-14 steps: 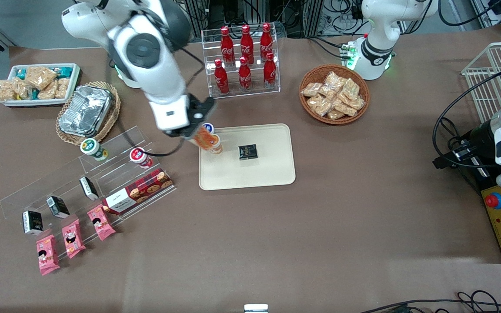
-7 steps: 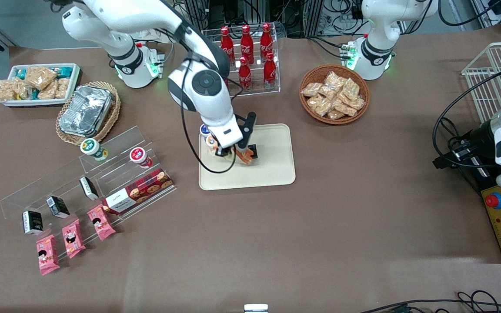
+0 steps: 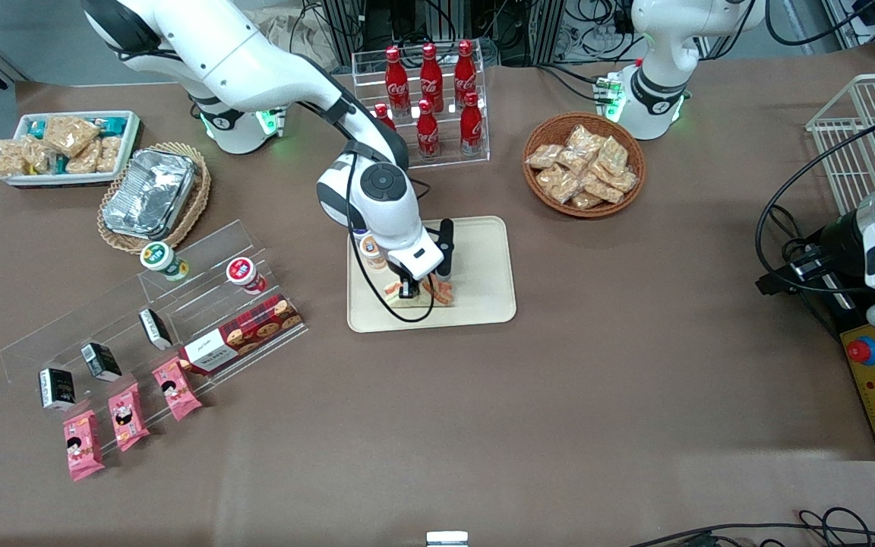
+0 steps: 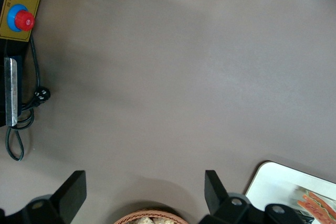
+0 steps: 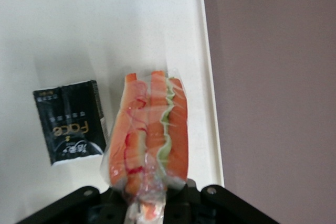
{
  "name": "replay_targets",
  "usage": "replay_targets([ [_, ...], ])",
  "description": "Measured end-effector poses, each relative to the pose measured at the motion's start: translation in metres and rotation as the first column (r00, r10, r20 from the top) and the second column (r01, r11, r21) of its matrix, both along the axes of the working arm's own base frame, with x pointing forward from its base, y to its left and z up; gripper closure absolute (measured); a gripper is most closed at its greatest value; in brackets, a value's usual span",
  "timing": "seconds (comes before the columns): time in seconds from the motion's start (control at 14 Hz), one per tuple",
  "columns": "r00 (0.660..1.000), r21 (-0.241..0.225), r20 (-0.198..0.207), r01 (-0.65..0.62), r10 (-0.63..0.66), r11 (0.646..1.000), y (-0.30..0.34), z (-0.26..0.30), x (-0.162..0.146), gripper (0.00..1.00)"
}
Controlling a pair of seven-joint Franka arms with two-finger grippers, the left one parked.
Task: Place sandwich on tray
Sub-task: 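Lower the sandwich onto the beige tray beside the black packet and open the gripper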
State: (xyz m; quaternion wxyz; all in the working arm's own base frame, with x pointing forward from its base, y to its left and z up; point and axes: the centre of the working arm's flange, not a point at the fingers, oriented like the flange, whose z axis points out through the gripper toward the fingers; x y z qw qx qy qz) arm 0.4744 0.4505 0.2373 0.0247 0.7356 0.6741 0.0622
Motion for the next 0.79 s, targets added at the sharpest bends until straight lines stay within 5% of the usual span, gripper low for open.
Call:
replay_targets([
  [0.5,0.999,-0.002,0.036,-0.036,0.036,0.999,0.009,-0.006,0.016,0.81],
  [0.79,0.999,-0.005,0.041,-0.026,0.026,1.0,0.006,-0.003,0.023,0.45],
])
